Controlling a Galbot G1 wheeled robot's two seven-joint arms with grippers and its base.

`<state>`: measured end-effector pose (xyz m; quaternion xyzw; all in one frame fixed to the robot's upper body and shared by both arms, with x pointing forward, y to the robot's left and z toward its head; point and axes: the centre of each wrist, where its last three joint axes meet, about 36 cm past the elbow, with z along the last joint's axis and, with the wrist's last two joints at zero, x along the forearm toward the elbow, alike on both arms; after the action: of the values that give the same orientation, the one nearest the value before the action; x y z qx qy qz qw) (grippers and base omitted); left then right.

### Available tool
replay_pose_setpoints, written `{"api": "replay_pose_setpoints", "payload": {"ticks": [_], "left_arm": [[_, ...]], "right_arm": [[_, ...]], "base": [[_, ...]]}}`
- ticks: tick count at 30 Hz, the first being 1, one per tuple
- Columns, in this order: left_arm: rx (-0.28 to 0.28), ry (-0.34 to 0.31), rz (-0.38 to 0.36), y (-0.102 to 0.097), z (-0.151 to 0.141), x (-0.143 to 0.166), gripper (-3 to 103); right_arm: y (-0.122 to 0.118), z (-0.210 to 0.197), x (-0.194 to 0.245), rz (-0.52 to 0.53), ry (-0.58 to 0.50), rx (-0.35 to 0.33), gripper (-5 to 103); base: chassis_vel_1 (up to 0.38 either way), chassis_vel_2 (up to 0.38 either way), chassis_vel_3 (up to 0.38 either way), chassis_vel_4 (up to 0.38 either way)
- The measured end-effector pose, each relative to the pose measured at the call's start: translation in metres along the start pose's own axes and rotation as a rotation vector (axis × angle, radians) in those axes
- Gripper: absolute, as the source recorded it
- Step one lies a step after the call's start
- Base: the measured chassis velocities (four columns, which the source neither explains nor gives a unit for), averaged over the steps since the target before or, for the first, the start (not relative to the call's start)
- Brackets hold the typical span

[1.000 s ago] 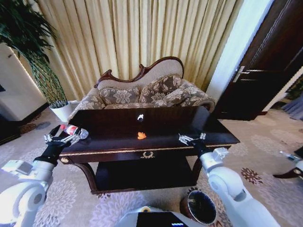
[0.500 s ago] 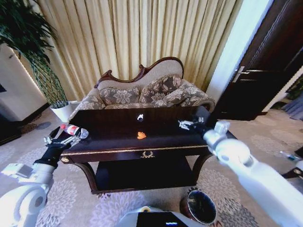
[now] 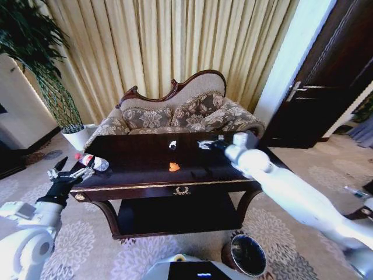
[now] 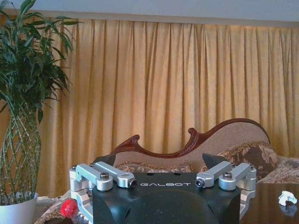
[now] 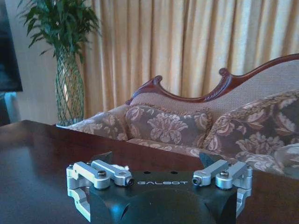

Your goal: Move to the front of the table and place the trash on the table into the trash bin.

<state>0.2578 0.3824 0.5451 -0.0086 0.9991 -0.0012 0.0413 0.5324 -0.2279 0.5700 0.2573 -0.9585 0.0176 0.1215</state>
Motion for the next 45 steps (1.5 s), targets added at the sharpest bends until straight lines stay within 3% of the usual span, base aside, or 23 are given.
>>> {"api": "replay_pose_setpoints", "payload": {"ticks": [4,10,16,21,29,45], "left_arm": [[0.000,0.007,-0.004,0.000,0.002,-0.001,100],[0.001,0.017,-0.010,0.002,0.006,-0.002,100],[0.001,0.019,-0.013,0.003,0.007,-0.003,100],[0.006,0.018,-0.012,0.003,0.008,-0.004,100],[0.006,0.016,-0.017,0.005,0.008,-0.003,100],[0.012,0.007,-0.022,0.008,0.008,-0.002,100]], "right_arm": [[0.017,-0.009,-0.032,-0.012,0.020,0.007,100],[0.063,-0.013,-0.078,0.078,0.118,-0.039,100],[0.084,-0.025,-0.092,0.113,0.198,-0.067,100],[0.110,-0.047,-0.108,0.173,0.284,-0.133,100],[0.140,-0.048,-0.137,0.253,0.312,-0.138,100],[0.157,-0.037,-0.155,0.330,0.343,-0.102,100]], "base": [[0.000,0.000,0.000,0.000],[0.000,0.000,0.000,0.000],[0.000,0.000,0.000,0.000],[0.000,0.000,0.000,0.000],[0.000,0.000,0.000,0.000],[0.000,0.000,0.000,0.000]]}}
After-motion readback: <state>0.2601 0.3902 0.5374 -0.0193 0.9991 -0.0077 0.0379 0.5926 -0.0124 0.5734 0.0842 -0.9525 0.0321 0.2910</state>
